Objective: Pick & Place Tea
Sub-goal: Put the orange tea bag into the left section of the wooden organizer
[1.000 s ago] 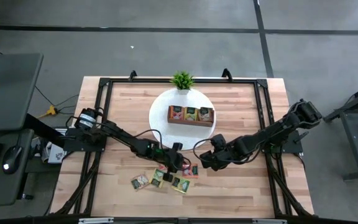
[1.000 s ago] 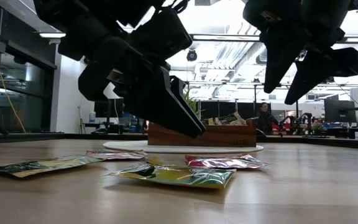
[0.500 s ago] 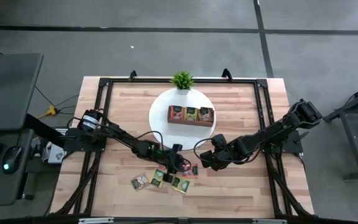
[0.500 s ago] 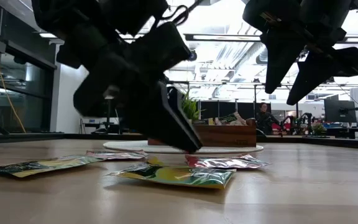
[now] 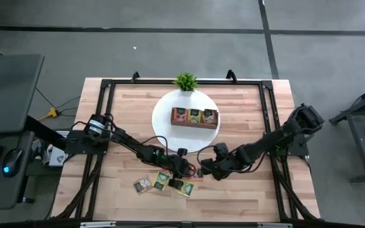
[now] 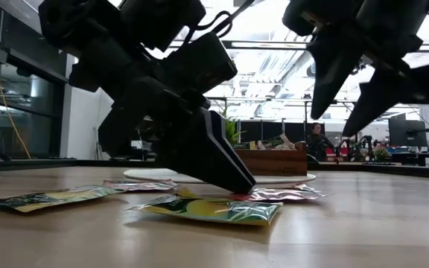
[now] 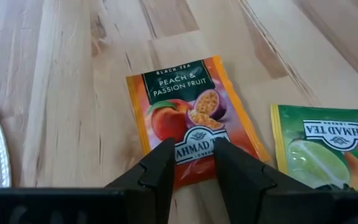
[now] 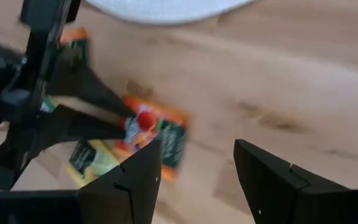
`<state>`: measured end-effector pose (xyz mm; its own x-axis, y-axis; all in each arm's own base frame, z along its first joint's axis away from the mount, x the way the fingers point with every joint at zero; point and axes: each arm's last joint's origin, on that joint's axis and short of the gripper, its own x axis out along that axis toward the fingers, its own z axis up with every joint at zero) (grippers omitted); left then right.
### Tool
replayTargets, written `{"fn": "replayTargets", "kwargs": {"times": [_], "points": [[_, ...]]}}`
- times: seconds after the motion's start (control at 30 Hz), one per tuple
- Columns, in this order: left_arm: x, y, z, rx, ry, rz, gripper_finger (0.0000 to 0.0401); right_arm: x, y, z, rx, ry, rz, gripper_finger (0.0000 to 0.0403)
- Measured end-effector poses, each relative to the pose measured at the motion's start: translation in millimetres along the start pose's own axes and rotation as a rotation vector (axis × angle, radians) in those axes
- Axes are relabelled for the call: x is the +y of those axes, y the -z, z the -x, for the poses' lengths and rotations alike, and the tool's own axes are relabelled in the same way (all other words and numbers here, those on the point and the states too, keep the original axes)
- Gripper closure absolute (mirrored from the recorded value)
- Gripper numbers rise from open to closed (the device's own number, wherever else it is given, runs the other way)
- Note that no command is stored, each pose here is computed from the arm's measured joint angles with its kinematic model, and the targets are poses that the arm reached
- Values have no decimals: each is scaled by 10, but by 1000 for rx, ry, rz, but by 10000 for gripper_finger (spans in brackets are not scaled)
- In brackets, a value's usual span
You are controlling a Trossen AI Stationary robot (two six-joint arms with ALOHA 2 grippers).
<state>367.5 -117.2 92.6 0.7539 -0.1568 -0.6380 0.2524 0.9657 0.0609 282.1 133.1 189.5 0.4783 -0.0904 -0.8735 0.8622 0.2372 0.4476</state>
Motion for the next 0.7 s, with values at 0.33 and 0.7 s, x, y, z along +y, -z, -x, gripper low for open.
{"fn": "replayTargets", "kwargs": {"times": [0.33, 0.7], "points": [[0, 51, -40, 16, -11, 14, 291, 53, 142, -402, 32, -24, -69, 206], [0, 56, -39, 14, -8, 13, 291, 69, 252, -646, 85, -46, -85, 206]]}}
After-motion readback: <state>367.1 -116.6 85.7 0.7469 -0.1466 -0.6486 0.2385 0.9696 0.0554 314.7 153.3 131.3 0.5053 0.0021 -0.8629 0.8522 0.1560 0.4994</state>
